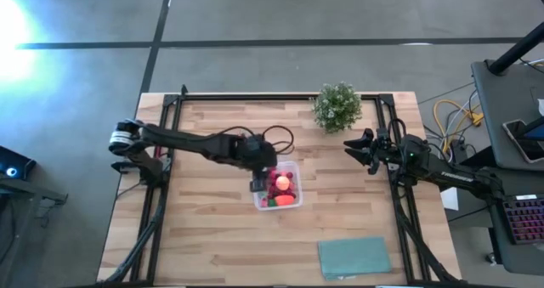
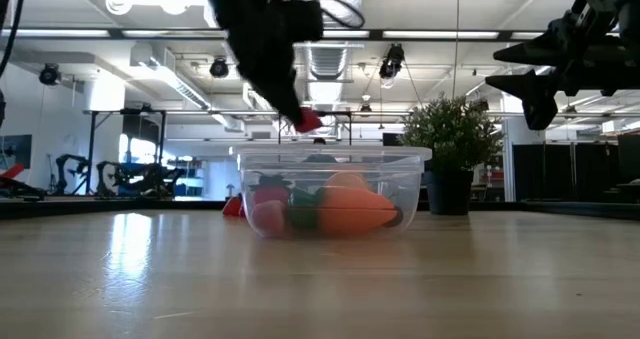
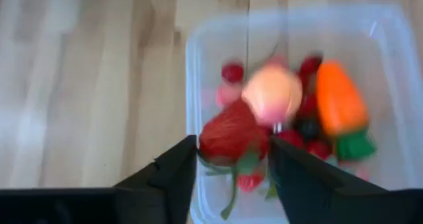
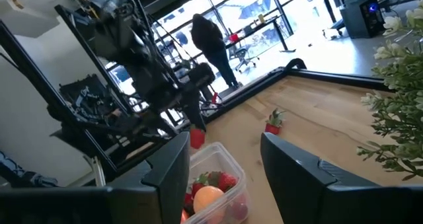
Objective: Pick and placing Produce into tupperware
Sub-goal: Put the strawberry into the transparent bin
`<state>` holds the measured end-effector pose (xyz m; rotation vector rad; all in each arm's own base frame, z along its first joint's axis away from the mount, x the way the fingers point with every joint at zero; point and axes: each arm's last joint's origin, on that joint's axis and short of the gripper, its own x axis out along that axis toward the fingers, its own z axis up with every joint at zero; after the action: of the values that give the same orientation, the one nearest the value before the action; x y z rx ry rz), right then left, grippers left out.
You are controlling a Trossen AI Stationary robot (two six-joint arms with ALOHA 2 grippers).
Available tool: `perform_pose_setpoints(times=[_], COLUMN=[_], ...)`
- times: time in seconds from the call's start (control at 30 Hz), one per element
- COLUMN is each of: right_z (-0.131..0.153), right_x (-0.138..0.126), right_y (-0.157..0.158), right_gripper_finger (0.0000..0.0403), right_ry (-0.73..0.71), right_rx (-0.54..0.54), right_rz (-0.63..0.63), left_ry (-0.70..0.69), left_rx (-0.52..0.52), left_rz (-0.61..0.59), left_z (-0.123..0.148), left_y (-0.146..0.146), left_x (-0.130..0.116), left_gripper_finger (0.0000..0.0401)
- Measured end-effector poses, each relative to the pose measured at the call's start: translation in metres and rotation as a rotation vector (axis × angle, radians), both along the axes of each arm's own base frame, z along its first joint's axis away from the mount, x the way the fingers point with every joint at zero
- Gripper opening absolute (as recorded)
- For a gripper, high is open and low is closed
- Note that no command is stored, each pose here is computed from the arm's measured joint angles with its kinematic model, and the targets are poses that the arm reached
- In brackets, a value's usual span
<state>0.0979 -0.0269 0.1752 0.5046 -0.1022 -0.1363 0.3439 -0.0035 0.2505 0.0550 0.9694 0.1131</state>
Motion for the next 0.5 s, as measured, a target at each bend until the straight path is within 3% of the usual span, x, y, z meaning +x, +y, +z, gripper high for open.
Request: perform_pose_setpoints(times=[0.13, 0.23, 0.3, 0.37, 0.43, 0.5], right_z=[0.0, 0.0, 0.0, 0.0, 0.0, 0.0], right_x=[0.0, 0.0, 0.0, 0.0, 0.0, 0.0], right_y=[0.0, 0.0, 0.0, 0.0, 0.0, 0.0], right_gripper_finger=[0.0178, 0.0178, 0.0178, 0.0178, 0.0178, 0.0178], right_ry=[-0.001, -0.001, -0.001, -0.001, -0.001, -0.001], right_rx=[0.0, 0.0, 0.0, 0.0, 0.0, 0.0], right_rz=[0.0, 0.0, 0.0, 0.0, 0.0, 0.0], left_ry=[-0.075, -0.087, -0.058, 0.023, 0.106, 0.16], left_rx=[-0.006, -0.071, -0.079, -0.015, 0.077, 0.134], left_rz=[-0.002, -0.028, -0.034, -0.035, 0.048, 0.234], left_z=[0.022, 0.026, 0.026, 0.026, 0.029, 0.033], left_y=[0.0, -0.002, -0.002, 0.004, 0.018, 0.042], left_x=[0.006, 0.007, 0.005, -0.002, -0.013, -0.025], left_gripper_finger=[0.0221, 0.0263, 0.0281, 0.029, 0.0291, 0.0291])
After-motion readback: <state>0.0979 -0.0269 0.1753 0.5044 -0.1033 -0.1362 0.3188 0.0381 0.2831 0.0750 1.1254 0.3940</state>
